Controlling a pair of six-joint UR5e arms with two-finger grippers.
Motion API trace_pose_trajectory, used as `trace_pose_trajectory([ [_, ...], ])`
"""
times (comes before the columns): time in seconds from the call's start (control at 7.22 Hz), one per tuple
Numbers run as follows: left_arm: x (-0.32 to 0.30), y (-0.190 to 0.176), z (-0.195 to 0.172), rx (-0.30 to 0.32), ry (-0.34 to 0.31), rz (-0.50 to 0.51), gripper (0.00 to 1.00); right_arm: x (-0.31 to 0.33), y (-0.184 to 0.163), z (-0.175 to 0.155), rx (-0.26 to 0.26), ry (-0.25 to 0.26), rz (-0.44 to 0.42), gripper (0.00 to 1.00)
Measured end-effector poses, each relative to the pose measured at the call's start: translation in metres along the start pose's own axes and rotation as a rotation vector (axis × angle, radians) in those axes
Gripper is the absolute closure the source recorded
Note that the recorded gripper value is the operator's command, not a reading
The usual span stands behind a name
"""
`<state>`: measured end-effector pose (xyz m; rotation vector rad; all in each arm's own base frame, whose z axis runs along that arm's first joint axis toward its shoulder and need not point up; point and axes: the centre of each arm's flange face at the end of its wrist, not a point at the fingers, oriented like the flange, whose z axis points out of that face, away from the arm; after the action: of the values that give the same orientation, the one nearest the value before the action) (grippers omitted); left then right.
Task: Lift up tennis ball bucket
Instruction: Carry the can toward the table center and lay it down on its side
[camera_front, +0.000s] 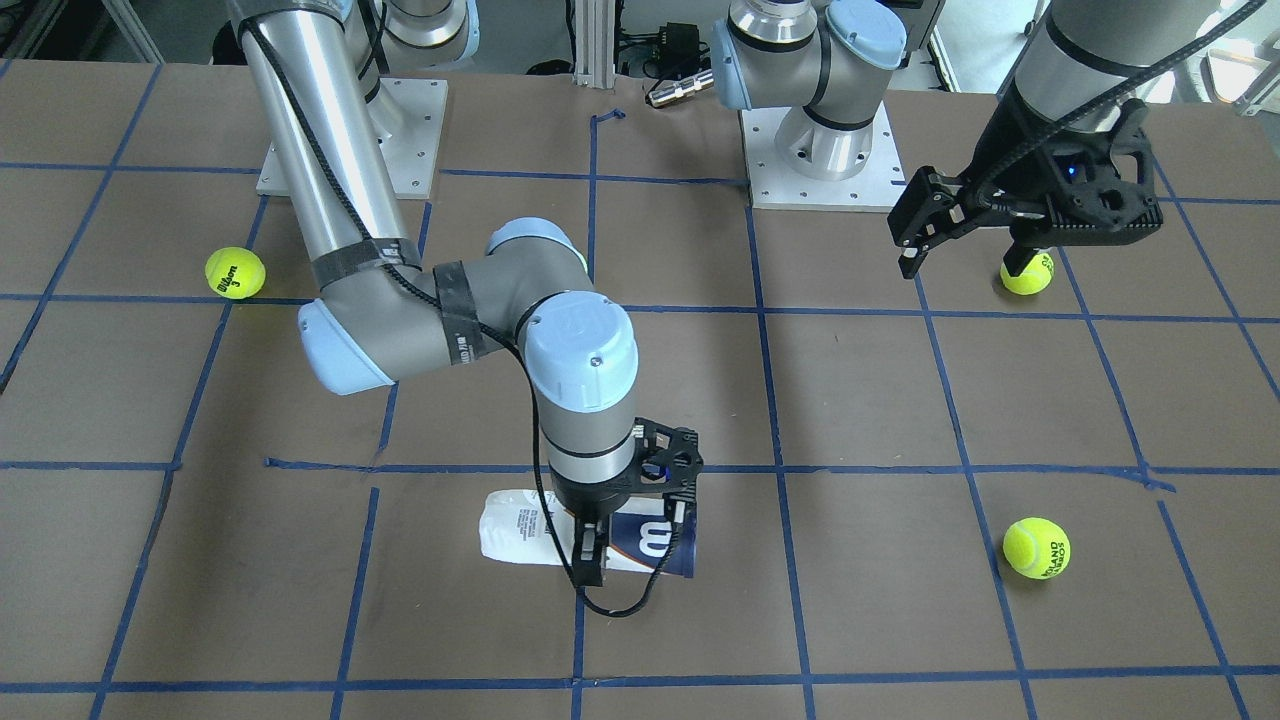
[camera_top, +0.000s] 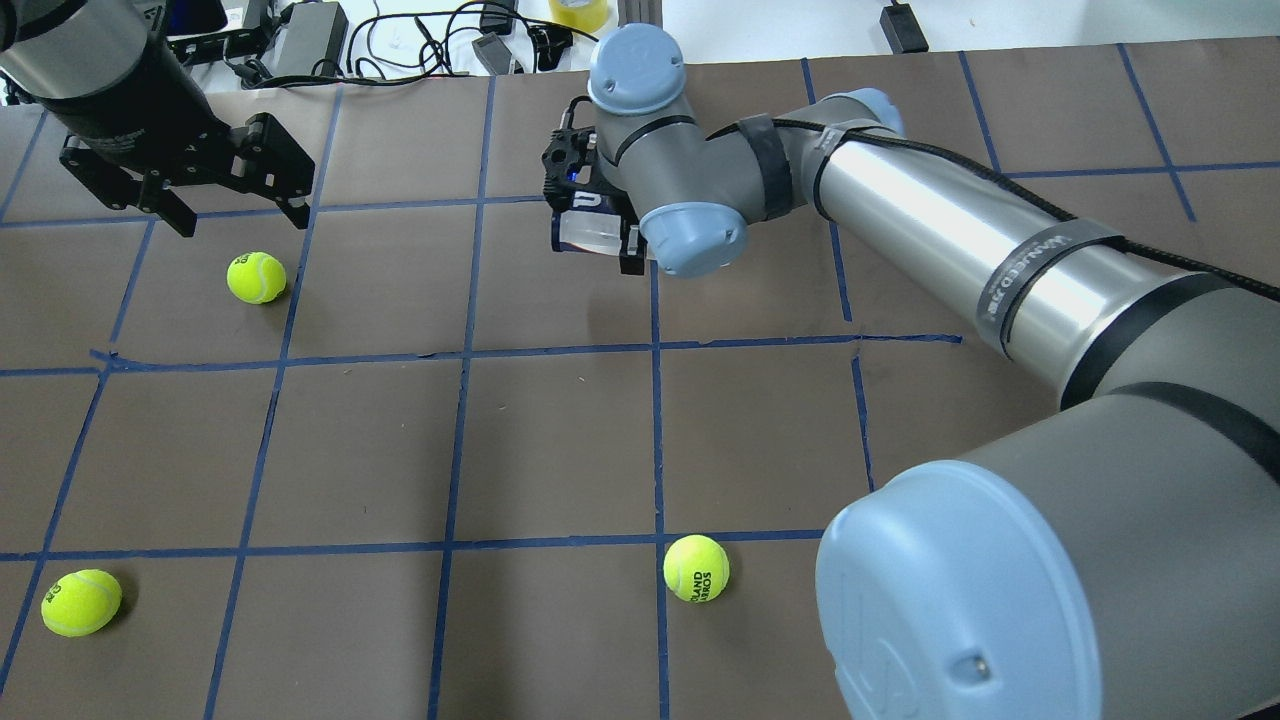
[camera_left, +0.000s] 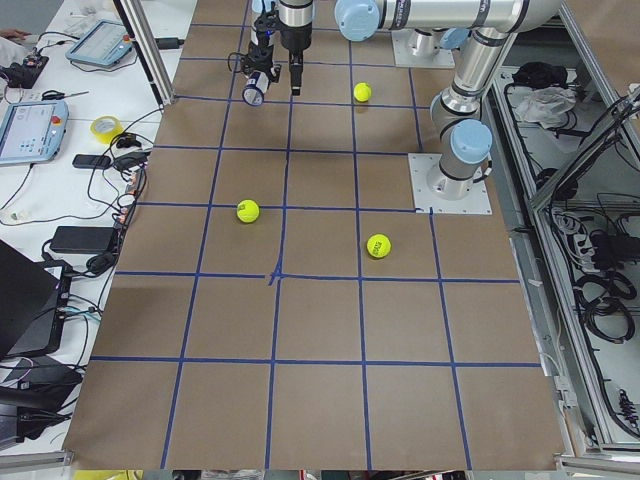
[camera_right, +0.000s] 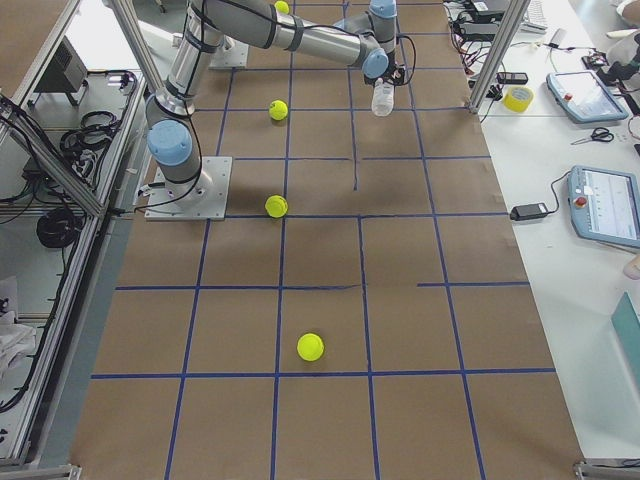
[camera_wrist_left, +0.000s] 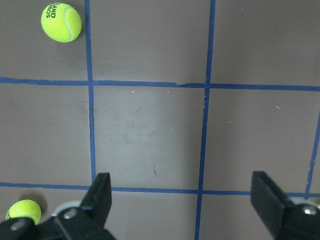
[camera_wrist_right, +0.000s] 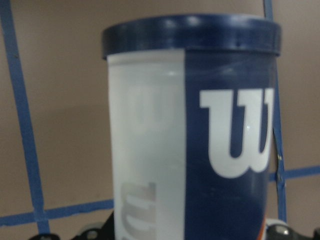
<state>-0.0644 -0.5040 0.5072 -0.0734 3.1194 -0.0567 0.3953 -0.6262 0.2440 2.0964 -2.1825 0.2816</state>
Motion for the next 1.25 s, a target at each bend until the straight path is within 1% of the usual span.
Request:
trace_pose_trajectory([
  [0.14,0.000,0.000,0.000,0.000,0.001,-0.001,0.00,-0.006,-0.017,0.005,0.011,0.010,-0.093,0.30],
  [0.28,0.000,0.000,0.001,-0.001,0.004,0.000,0.00,-0.007,-0.031,0.012,0.017,0.015,-0.138,0.30],
  [0.55,0.001,0.001,0.001,-0.002,0.008,0.001,0.00,-0.005,-0.054,0.035,0.016,0.011,-0.160,0.28],
  [0.69,0.002,0.001,0.001,-0.003,0.010,0.001,0.00,-0.005,-0.062,0.044,0.015,0.009,-0.163,0.20],
  [0.83,0.002,0.001,0.002,-0.004,0.011,0.002,0.00,-0.005,-0.066,0.049,0.014,0.006,-0.163,0.00],
  [1.25,0.002,0.002,0.003,-0.004,0.014,0.002,0.00,-0.008,-0.069,0.048,0.017,0.002,-0.176,0.00],
])
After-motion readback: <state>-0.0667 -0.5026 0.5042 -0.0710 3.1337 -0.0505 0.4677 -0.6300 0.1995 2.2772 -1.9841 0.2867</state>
